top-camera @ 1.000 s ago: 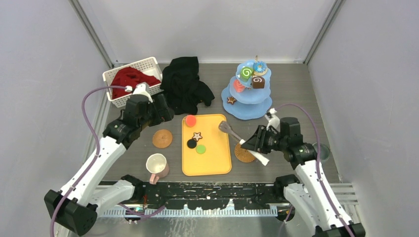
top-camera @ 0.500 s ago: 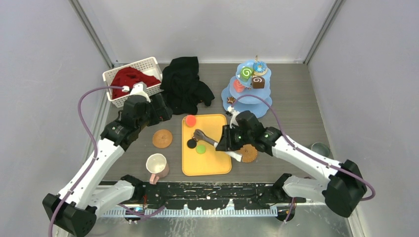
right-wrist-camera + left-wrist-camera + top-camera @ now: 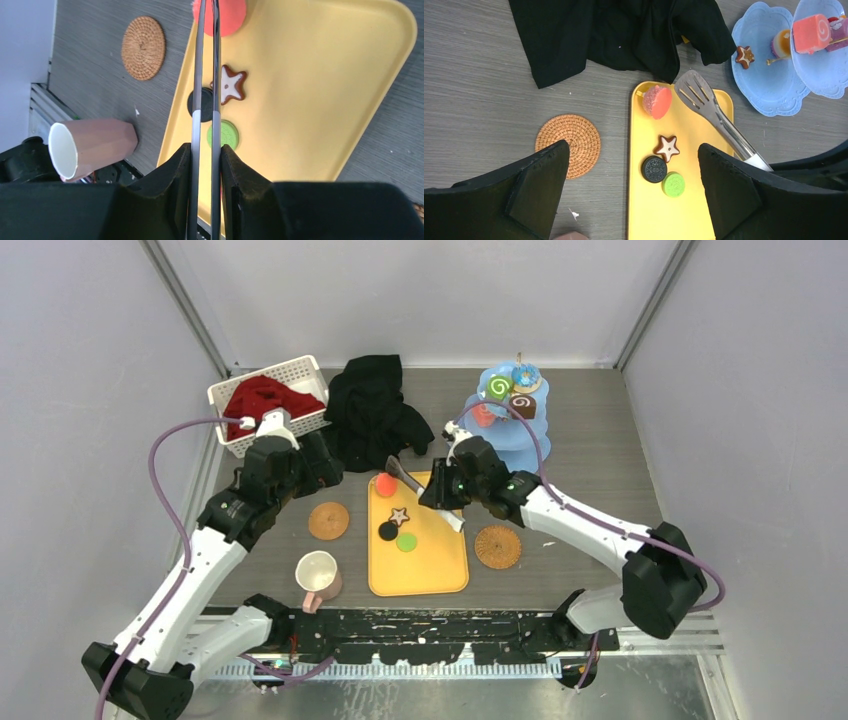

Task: Serve the afternoon tea
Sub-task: Place the desert on the desert table, then pick up the desert from the tray.

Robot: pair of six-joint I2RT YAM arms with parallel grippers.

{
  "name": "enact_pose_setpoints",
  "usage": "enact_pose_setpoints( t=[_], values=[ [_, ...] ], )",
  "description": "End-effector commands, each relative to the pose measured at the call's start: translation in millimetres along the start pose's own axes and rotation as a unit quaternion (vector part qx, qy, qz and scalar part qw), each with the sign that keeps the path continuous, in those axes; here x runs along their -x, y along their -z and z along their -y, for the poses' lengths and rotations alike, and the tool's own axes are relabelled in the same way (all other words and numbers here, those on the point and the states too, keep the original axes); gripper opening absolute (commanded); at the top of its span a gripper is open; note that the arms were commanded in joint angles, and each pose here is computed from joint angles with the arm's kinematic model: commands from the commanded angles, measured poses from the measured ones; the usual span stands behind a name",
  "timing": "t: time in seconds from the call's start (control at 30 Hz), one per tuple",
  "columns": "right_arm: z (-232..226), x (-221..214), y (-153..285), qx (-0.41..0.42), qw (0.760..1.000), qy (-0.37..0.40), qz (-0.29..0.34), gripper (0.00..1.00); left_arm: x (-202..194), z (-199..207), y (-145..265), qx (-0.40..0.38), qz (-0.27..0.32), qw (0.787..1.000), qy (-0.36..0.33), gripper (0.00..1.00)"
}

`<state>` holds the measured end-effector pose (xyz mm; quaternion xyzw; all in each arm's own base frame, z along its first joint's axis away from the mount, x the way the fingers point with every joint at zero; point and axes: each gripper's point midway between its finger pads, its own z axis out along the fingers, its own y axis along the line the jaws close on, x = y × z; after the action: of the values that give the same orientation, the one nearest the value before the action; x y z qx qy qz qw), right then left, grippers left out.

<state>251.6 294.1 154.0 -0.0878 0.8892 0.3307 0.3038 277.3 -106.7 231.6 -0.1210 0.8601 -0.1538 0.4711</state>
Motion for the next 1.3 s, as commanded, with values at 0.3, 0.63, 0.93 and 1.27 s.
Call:
enact_pose_setpoints(
  t=[0.3,0.63,0.93,1.27],
  values=[
    [14,-29,-8,0.004,1.0,-0.002,-0.021,0.16,22,4,10,-0.005,0.037,0.999,-0.001,0.99],
    [25,-48,21,-0.008,0.999,0.006,-0.036,0.15,18,1,6,0.0,0.033,0.999,-0.002,0.99],
    [-10,3,33,0.021,0.999,0.03,0.018,0.15,18,3,4,-0.004,0.03,1.0,-0.004,0.99],
    [-43,48,-3,0.063,0.996,0.026,0.048,0.15,20,-8,16,0.016,0.039,0.999,-0.011,0.99]
  ],
)
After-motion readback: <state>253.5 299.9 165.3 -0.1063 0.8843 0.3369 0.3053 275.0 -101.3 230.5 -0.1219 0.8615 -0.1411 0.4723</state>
